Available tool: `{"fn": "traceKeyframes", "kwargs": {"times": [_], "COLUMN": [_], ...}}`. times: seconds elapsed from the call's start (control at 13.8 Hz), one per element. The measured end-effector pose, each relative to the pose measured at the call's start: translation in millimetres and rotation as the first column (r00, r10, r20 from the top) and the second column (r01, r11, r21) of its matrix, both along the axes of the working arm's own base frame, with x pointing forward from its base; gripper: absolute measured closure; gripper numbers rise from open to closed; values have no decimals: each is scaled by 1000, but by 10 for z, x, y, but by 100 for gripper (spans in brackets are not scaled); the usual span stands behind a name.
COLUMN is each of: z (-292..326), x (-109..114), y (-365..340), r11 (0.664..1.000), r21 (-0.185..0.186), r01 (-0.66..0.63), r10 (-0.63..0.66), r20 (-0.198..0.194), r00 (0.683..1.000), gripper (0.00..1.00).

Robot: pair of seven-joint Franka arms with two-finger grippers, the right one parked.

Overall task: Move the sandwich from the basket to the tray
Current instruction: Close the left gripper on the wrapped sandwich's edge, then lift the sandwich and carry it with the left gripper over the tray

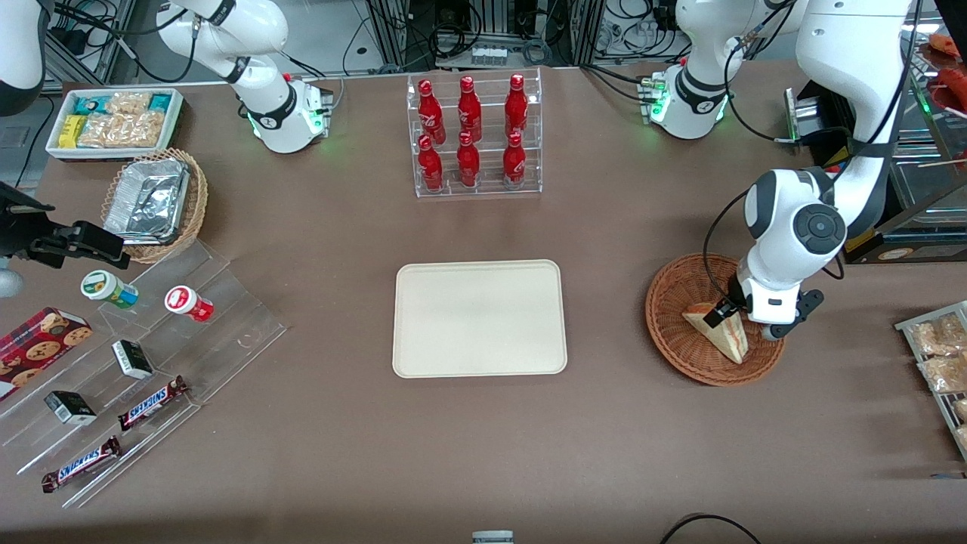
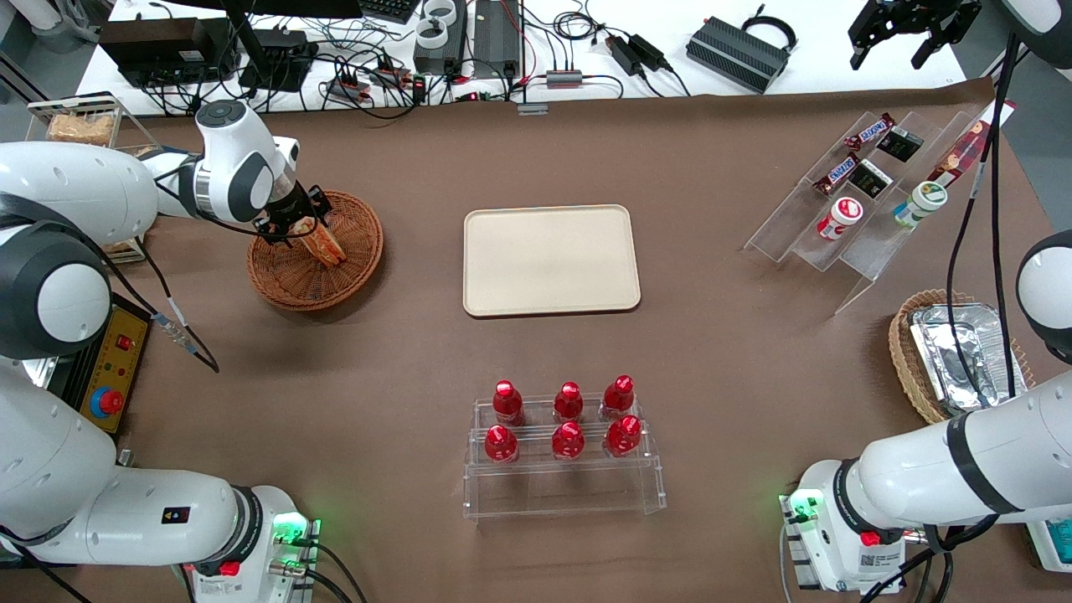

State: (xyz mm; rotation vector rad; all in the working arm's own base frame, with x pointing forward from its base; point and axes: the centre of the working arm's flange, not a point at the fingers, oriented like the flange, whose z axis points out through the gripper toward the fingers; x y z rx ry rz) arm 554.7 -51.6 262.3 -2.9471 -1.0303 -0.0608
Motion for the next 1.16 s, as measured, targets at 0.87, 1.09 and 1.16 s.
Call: {"fn": "traceKeyframes", "kwargs": {"times": [0.87,1.09,1.16], "z": [545,1184,1359], "x": [124,74,46], "y": [-439,-980,-1227], "r11": [995,982,975], "r21": [63,98,103], "r01": [77,164,197], "r10": [-74,-153,-185], "r20": [-51,-112,-118], "r00": [996,982,976], "gripper": [85,85,85]}}
